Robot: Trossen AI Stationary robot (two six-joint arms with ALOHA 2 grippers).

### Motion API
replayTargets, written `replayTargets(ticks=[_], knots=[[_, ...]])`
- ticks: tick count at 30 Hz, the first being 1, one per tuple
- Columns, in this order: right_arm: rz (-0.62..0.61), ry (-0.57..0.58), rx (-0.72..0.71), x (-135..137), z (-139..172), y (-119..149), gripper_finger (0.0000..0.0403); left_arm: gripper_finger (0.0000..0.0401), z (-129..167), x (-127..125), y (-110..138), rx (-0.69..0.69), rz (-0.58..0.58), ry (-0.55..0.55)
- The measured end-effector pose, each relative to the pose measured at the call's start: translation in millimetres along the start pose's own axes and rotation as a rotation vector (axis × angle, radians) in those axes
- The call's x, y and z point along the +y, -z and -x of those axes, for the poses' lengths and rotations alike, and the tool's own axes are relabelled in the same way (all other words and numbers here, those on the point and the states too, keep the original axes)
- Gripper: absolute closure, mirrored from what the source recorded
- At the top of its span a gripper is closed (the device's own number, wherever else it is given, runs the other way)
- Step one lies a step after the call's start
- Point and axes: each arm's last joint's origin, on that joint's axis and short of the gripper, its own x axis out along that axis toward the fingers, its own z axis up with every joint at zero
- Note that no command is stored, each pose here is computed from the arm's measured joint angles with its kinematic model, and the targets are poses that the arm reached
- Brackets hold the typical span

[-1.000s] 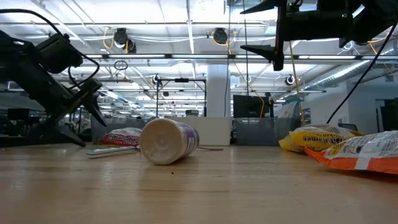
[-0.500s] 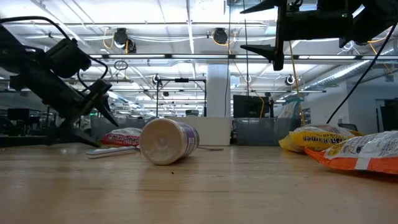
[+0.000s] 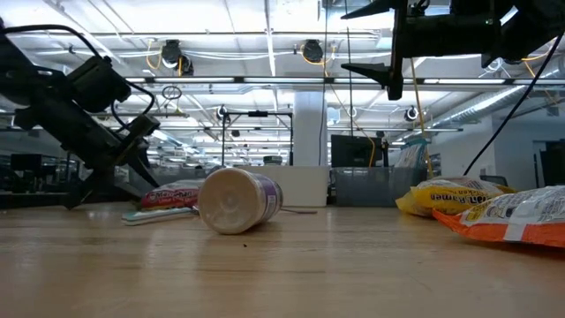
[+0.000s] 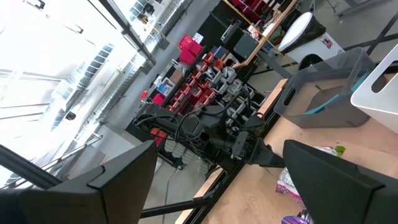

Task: Pick & Place Food Item
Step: Put the green noodle pack into the right black bin

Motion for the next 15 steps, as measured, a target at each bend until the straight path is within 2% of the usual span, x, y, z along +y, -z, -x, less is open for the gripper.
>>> replayTargets(ticks=[7,15], knots=[[0.002,0.002,0.002,-0.2,0.0,0.2,0.0062,0.0301,0.2,-6.1,-3.6,-0.064,-0.024,0.059],[0.008,0.004,0.003,-0.4,0.0,0.3,0.0062,0.0308,0.2,-6.3,-3.9,-0.073,-0.024,0.060]])
